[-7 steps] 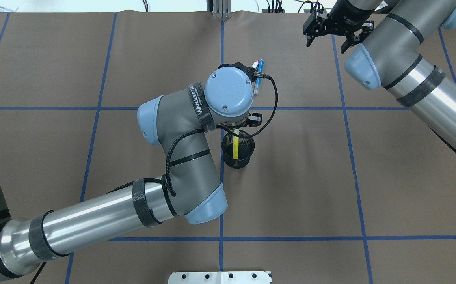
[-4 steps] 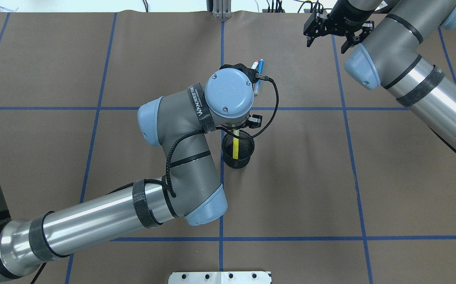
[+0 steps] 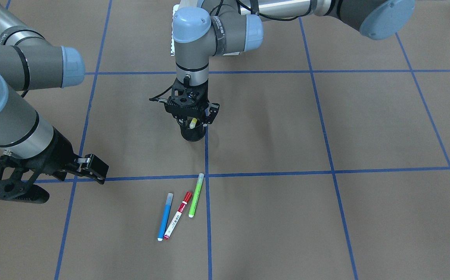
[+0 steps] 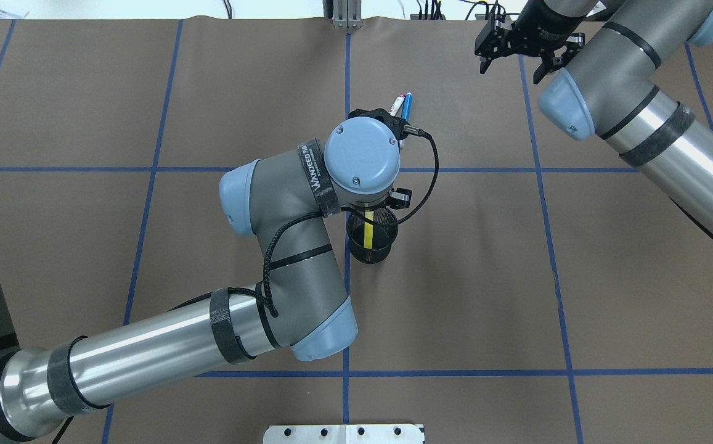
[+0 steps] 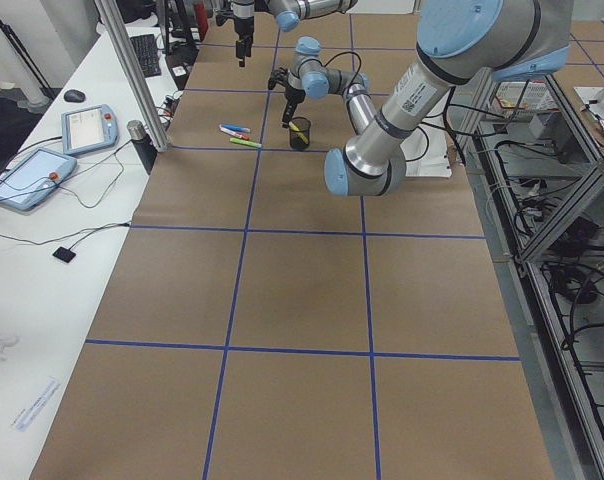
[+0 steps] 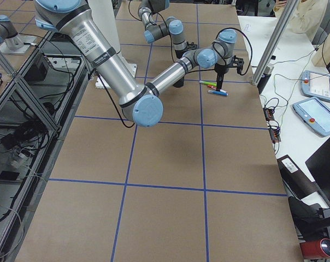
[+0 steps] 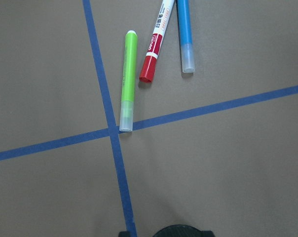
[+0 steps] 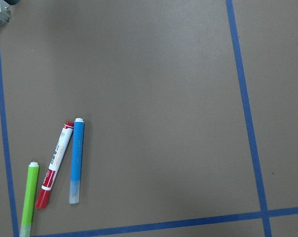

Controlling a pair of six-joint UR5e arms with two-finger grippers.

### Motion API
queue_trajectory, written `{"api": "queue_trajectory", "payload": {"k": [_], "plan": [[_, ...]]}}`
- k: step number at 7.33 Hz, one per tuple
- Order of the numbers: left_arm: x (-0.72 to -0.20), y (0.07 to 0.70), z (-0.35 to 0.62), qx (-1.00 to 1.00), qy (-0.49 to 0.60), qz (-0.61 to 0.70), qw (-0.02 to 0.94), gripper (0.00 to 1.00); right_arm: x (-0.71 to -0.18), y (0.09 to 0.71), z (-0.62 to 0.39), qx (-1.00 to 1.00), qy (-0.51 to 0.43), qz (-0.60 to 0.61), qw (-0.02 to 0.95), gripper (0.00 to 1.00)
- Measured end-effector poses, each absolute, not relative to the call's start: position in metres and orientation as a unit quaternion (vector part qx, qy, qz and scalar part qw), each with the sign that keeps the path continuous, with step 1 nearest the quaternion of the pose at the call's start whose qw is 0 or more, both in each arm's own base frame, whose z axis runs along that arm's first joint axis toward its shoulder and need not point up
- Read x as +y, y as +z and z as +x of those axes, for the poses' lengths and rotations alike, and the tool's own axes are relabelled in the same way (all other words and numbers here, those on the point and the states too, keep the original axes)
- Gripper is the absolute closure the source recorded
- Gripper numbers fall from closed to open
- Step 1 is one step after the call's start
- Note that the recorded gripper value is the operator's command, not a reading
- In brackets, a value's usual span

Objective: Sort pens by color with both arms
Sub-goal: 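Lower the left gripper into the cup and grasp the yellow highlighter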

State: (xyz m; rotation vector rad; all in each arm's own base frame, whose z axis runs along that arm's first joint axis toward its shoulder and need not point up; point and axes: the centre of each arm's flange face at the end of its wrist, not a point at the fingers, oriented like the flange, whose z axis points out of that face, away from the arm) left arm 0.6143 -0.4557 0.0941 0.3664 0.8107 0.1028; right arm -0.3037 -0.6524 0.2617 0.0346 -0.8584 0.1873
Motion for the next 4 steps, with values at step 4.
{"api": "queue_trajectory", "payload": {"k": [4], "plan": [[-0.4548, 0.0921, 0.6142, 0.394, 0.051, 0.178, 0.9, 0.89, -0.6527, 0.2594, -0.3039, -0.416, 0.09, 0.018, 0.905, 0.02]]}}
